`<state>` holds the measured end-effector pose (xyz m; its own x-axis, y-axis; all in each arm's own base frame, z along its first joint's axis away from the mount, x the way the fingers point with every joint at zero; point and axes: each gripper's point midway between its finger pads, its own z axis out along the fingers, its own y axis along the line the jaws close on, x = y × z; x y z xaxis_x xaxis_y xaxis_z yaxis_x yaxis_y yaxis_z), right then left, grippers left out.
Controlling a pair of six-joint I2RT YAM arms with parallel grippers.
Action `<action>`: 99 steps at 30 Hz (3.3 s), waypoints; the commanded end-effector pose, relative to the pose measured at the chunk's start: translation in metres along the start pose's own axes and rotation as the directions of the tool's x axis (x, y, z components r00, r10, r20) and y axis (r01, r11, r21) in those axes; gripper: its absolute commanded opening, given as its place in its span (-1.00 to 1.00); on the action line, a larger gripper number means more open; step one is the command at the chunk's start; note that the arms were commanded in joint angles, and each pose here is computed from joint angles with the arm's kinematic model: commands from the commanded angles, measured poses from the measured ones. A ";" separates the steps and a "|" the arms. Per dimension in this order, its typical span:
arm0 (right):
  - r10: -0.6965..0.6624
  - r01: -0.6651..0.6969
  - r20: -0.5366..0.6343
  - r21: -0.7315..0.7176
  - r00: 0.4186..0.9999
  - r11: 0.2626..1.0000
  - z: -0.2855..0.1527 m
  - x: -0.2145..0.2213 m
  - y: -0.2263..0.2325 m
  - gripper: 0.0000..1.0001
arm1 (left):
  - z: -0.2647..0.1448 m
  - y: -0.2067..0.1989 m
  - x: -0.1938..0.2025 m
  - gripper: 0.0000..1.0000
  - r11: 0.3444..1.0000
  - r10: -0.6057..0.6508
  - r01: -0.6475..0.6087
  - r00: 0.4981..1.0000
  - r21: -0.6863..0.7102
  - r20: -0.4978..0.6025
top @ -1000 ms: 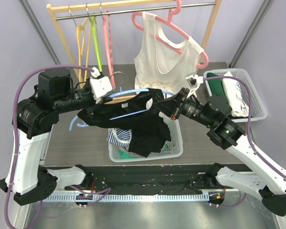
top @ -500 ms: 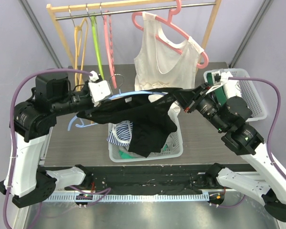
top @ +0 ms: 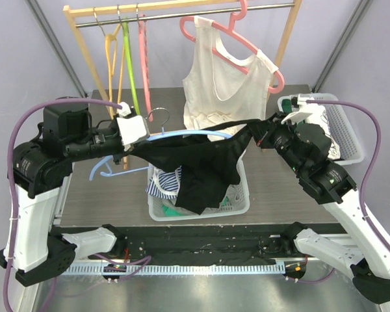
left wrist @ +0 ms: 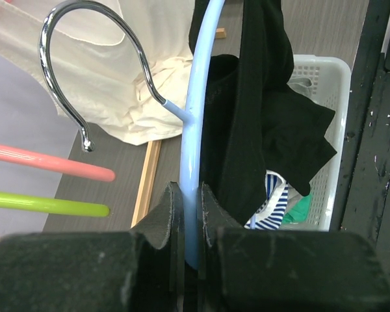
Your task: Remove the tank top from the hanger
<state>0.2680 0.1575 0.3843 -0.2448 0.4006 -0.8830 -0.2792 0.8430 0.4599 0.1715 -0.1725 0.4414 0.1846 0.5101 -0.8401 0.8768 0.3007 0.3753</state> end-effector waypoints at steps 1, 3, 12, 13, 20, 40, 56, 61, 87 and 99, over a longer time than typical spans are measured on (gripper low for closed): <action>0.016 -0.016 -0.022 0.013 1.000 1.000 -0.007 0.002 -0.007 -0.99 | -0.018 -0.004 -0.025 -0.99 0.999 0.053 -0.052 0.994 -0.012 0.096; 0.014 -0.016 -0.073 -0.030 0.997 0.999 -0.009 0.016 -0.002 -0.99 | -0.020 -0.002 -0.027 -1.00 0.998 0.055 -0.052 0.993 -0.024 0.102; 0.087 -0.134 -0.326 -0.124 0.941 0.983 -0.025 0.106 -0.003 -0.98 | -0.021 0.011 -0.038 -1.00 0.996 0.062 -0.053 0.991 -0.074 0.122; 0.092 -0.142 -0.326 -0.134 0.941 0.981 -0.028 0.106 -0.002 -0.98 | -0.022 0.011 -0.039 -1.00 0.996 0.062 -0.053 0.991 -0.078 0.122; 0.029 -0.078 -0.292 -0.157 0.956 0.984 -0.053 0.082 0.000 -0.99 | -0.012 0.017 -0.027 -0.99 0.994 0.077 -0.071 0.994 -0.077 0.072; 0.065 -0.163 -0.462 -0.174 0.884 0.971 -0.057 0.144 -0.005 0.01 | -0.016 0.012 -0.051 -1.00 0.998 0.061 -0.055 0.986 -0.041 0.158; -0.347 0.188 -0.193 -0.558 0.918 0.808 -0.115 0.043 0.056 0.99 | 0.018 0.023 -0.045 -1.00 0.998 0.057 -0.060 0.989 0.012 0.137; -0.374 0.306 -0.038 -0.500 0.927 0.810 -0.122 -0.002 0.057 1.00 | 0.023 0.014 -0.050 -1.00 0.995 0.059 -0.071 0.986 0.072 0.158; -0.365 0.080 -0.169 -0.814 0.915 0.575 -0.122 0.022 0.123 0.61 | 0.010 -0.033 -0.047 -1.00 0.950 0.121 -0.174 0.971 0.258 0.207; -0.364 0.020 -0.252 -0.798 0.896 0.603 -0.116 0.045 0.114 -0.47 | 0.013 -0.028 -0.053 -1.00 0.954 0.111 -0.166 0.969 0.250 0.220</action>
<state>0.1205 0.2280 0.4053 -0.3456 -0.0435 -0.9374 -0.9116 0.2526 0.3244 0.1510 -0.2169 0.4487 0.3207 0.4145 -0.8517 0.9352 0.0043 0.3542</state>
